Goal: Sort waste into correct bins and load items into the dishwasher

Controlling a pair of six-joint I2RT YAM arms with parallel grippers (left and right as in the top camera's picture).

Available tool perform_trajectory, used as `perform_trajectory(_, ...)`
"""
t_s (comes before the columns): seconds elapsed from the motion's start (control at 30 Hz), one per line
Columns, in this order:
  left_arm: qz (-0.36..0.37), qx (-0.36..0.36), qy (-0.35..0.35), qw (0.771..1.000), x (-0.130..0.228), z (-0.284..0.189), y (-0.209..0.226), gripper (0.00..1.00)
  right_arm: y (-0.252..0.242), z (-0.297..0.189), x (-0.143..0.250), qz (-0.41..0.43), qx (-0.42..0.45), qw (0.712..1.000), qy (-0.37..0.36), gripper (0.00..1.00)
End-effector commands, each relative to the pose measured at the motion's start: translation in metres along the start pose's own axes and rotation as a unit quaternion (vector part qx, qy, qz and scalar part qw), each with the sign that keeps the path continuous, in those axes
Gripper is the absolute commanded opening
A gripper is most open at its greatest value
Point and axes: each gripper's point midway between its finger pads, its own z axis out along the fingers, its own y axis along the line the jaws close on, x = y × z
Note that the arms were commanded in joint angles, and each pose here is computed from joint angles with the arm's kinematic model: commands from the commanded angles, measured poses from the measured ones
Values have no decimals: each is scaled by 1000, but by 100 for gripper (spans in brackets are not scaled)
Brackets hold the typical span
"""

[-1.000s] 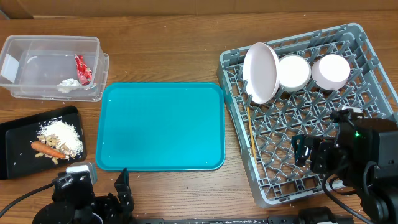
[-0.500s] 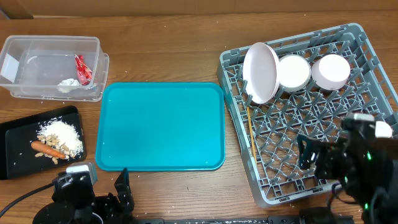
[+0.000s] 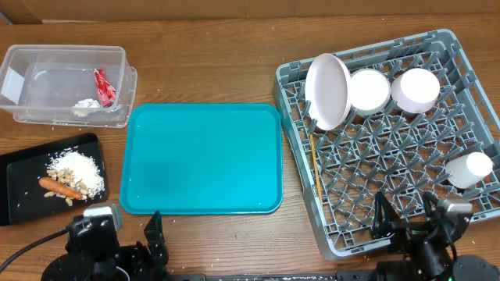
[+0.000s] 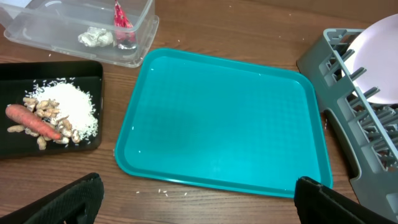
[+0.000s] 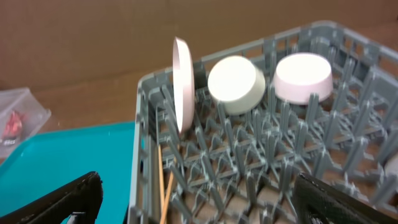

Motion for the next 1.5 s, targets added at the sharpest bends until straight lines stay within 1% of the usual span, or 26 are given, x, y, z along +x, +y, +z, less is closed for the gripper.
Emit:
perform_trajectory(0.0,-4,-6,-1,1000,1,0,2,100,-7,13,11,-22,7,1000,-11,100)
perform_trajectory(0.23,-4,-6,-1,1000,1,0,2,100,-10,60,6,-89,-2,993,-83,100)
perform_trajectory(0.3,-4,-6,-1,1000,1,0,2,100,-11,70,6,-93,-4,991,-101,100)
perform_trajectory(0.33,-4,-6,-1,1000,1,0,2,100,-12,78,6,-95,-7,988,-122,100)
perform_trajectory(0.57,-4,-6,-1,1000,1,0,2,100,-18,102,11,-101,-14,973,-207,100)
perform_trajectory(0.73,-4,-6,-1,1000,1,0,2,100,-21,108,25,-113,-13,978,-178,100)
perform_trajectory(0.8,-4,-6,-1,1000,1,0,2,100,-24,113,39,-108,-10,983,-148,100)
perform_trajectory(1.47,-4,-6,-1,1000,1,0,2,100,-25,113,39,-102,-10,984,-147,100)
